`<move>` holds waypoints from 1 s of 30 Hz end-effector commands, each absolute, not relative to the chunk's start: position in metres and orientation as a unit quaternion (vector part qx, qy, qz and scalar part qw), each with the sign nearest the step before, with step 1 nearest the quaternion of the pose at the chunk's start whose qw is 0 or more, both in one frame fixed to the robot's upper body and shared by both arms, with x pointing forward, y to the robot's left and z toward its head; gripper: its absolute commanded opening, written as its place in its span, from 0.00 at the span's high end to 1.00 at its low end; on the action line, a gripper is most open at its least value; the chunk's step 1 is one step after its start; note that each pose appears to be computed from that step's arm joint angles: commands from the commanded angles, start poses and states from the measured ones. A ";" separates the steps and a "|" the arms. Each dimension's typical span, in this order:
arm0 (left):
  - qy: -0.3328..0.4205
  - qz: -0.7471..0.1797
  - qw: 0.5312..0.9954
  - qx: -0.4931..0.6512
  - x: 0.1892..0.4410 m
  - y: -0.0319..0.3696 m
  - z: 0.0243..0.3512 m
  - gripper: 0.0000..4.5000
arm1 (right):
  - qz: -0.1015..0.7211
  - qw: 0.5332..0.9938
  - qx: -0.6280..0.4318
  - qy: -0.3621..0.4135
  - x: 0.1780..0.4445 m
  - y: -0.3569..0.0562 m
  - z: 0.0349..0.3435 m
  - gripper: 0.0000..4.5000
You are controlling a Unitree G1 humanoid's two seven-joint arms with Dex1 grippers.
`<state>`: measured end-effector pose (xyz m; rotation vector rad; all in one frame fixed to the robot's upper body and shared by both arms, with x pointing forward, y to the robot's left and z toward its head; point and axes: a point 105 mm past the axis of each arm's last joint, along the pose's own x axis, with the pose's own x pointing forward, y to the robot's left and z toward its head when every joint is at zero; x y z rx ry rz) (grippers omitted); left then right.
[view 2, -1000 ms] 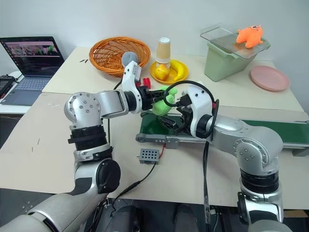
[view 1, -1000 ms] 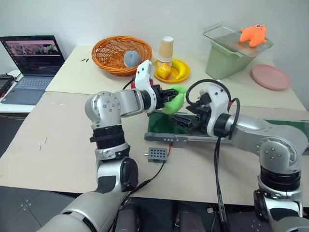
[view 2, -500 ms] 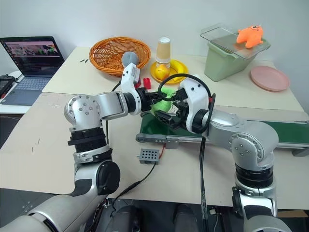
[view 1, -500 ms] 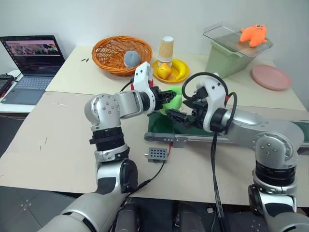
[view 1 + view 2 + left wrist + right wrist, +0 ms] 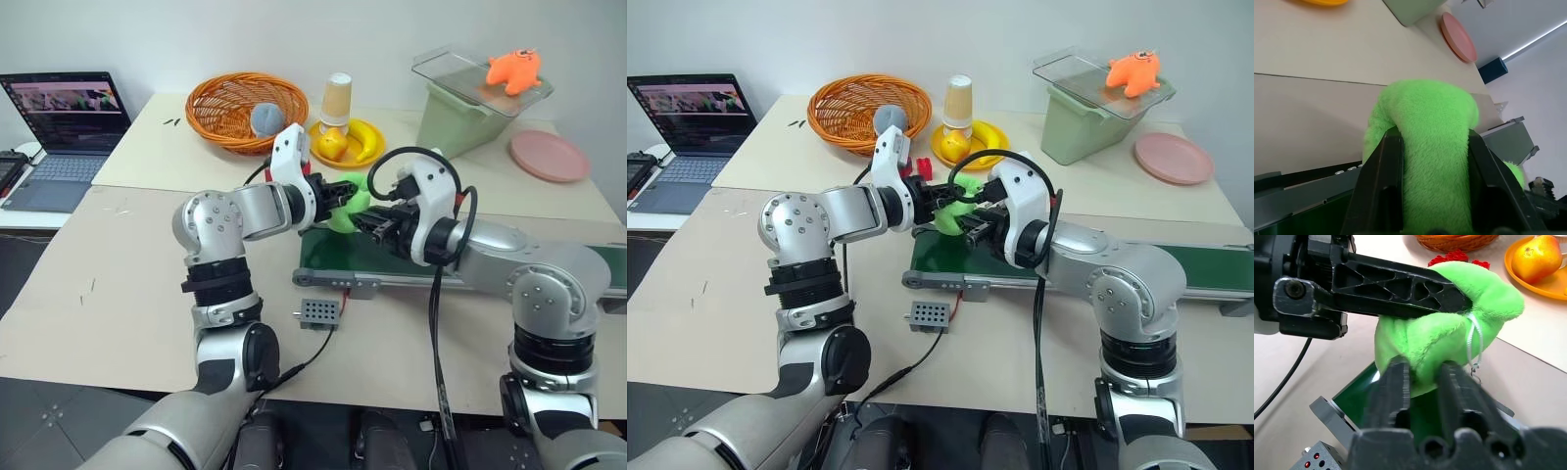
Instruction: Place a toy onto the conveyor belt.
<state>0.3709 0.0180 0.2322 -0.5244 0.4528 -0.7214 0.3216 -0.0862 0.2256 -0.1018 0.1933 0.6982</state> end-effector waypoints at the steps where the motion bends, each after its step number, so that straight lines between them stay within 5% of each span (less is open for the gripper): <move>1: 0.203 -0.401 0.847 -0.283 0.356 -0.011 0.245 0.68 | 0.351 0.932 -0.057 0.071 0.319 -0.082 0.238 0.99; 4: 0.198 -0.411 0.843 -0.285 0.354 -0.012 0.251 0.68 | 0.350 0.932 -0.062 0.071 0.319 -0.082 0.238 0.99; 7: 0.195 -0.422 0.839 -0.284 0.351 -0.012 0.256 0.52 | 0.350 0.932 -0.064 0.071 0.319 -0.082 0.238 1.00; 13: 0.181 -0.427 0.834 -0.299 0.352 -0.007 0.270 0.04 | 0.355 0.930 -0.064 0.072 0.319 -0.081 0.238 1.00; 23: 0.139 -0.388 0.865 -0.286 0.366 0.058 0.312 0.02 | 0.342 0.928 -0.131 0.064 0.317 -0.101 0.246 1.00; 30: 0.170 -0.410 0.887 -0.127 0.347 0.100 0.293 0.02 | 0.347 0.906 -0.241 0.034 0.311 -0.125 0.272 1.00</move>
